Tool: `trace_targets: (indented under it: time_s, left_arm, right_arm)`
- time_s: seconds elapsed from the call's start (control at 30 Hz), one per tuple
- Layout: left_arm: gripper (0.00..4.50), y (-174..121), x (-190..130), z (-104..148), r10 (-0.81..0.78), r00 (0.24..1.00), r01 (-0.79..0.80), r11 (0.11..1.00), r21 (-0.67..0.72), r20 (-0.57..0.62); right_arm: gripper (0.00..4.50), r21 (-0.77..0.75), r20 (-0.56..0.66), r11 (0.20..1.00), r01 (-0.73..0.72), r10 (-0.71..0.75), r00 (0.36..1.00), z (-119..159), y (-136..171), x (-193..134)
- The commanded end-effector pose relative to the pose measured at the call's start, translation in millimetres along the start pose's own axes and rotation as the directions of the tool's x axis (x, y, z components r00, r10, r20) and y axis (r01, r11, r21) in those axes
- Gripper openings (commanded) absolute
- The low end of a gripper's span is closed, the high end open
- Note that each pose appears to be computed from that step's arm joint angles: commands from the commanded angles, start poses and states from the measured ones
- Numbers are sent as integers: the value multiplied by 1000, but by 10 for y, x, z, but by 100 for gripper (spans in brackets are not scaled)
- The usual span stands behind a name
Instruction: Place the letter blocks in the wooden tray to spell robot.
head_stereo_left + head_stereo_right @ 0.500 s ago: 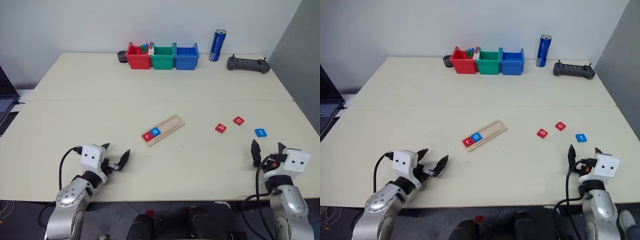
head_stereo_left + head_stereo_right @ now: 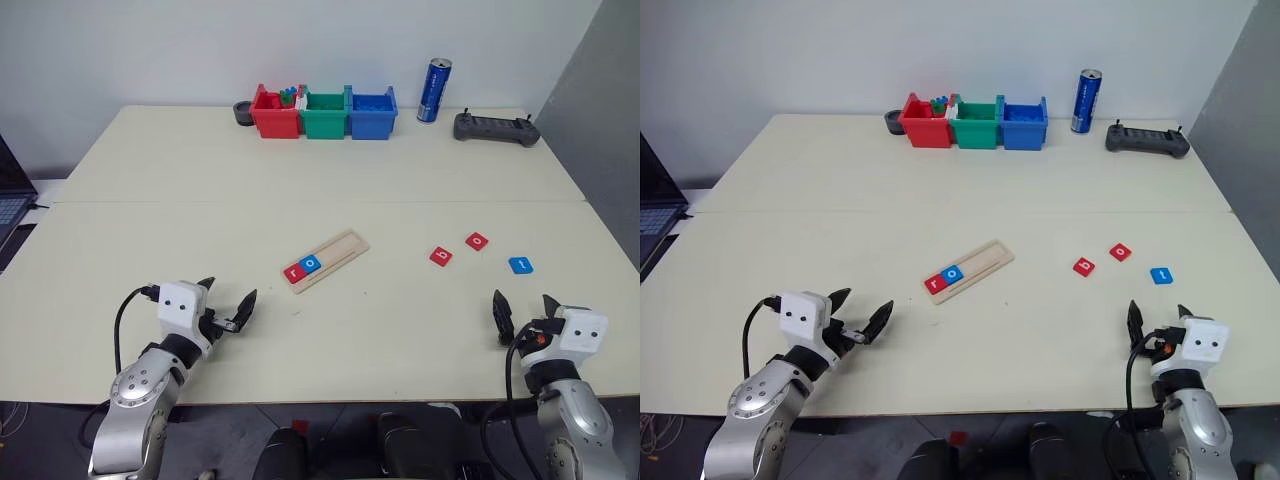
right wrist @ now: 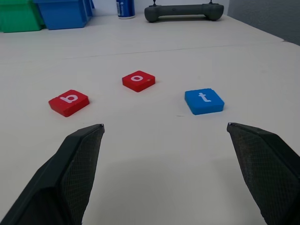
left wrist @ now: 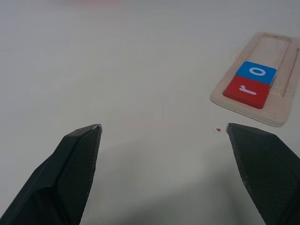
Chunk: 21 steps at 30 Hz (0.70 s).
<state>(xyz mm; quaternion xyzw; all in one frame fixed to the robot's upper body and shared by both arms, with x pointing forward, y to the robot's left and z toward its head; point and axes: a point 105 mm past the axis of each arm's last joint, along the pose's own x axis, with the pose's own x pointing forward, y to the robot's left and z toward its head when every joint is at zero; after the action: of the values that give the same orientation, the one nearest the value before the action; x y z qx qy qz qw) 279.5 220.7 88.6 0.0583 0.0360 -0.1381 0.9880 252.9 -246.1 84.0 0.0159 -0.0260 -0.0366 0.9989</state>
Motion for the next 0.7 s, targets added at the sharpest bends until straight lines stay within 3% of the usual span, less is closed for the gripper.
trace_targets:
  time_s: [0.03, 0.1, 0.7]
  left_arm:
    - [450, 78, 10, 176, 48, 996, -51, 998, 33, 72]
    - [450, 168, 34, 138, 112, 992, -113, 994, 11, 56]
    - [450, 85, 65, 93, 61, 996, -62, 998, 4, 66]
  right_arm:
    - [446, 13, 24, 997, -73, 73, 997, 61, 132, -4]
    - [446, 33, 18, 995, -97, 96, 995, 45, 182, -8]
    - [446, 23, 19, 990, -141, 141, 990, 79, 248, 31]
